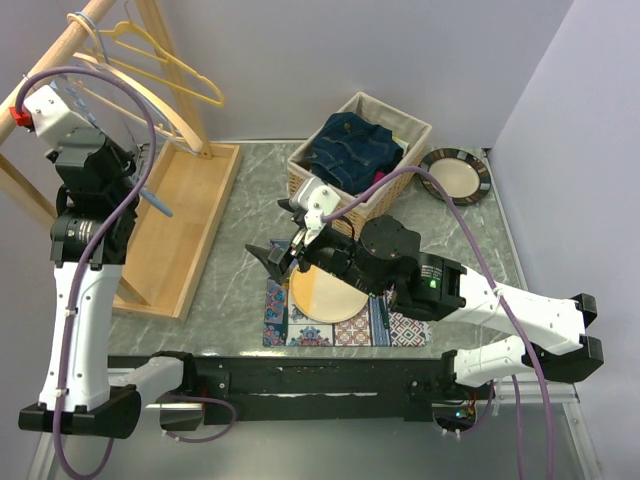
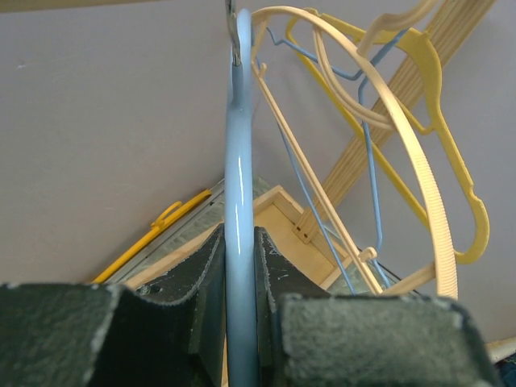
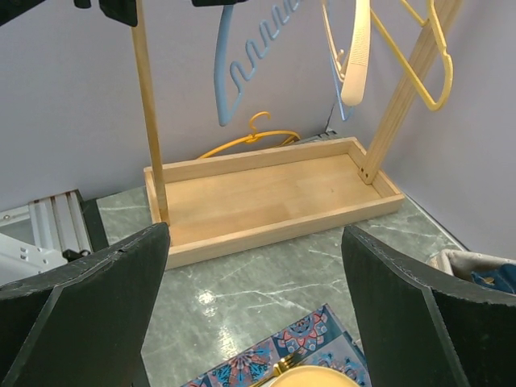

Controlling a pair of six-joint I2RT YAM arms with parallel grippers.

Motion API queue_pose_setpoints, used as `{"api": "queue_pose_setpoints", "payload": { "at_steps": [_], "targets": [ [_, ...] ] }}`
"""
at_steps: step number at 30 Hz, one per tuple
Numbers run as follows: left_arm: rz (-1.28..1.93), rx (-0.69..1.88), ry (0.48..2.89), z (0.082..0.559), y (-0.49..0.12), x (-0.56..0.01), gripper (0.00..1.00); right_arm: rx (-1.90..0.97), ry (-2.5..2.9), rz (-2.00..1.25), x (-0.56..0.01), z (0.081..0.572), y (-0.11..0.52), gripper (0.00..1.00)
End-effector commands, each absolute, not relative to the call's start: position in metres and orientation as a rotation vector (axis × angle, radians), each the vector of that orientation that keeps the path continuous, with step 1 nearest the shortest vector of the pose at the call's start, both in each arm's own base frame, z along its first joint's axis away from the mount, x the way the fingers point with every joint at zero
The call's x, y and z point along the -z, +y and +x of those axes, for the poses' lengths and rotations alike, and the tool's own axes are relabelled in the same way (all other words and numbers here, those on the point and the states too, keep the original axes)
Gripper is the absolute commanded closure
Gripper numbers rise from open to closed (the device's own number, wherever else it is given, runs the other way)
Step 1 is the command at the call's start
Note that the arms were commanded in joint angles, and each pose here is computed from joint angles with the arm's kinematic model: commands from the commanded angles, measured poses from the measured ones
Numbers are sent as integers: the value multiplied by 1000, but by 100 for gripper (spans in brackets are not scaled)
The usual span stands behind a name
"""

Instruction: Remove the skirt from the hanger

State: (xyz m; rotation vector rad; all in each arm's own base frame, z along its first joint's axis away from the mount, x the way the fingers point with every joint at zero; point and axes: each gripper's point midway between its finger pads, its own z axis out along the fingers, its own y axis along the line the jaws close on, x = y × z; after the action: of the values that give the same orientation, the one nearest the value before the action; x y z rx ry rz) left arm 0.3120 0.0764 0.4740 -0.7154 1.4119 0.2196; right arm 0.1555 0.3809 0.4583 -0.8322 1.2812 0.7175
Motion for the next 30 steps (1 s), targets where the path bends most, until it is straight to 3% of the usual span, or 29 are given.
{"api": "queue_pose_setpoints", "payload": {
  "at_steps": [1, 11, 30],
  "targets": [
    [-631, -149, 1354, 320, 64, -505, 91, -721, 1231, -765, -484, 157, 368, 6],
    [-594, -128, 1361, 340, 56, -512, 98, -701, 1226, -756, -485, 160, 365, 6],
    [-603, -188, 1410, 391, 58, -502, 97, -678, 1220, -728, -484, 162, 349, 5]
  ]
}}
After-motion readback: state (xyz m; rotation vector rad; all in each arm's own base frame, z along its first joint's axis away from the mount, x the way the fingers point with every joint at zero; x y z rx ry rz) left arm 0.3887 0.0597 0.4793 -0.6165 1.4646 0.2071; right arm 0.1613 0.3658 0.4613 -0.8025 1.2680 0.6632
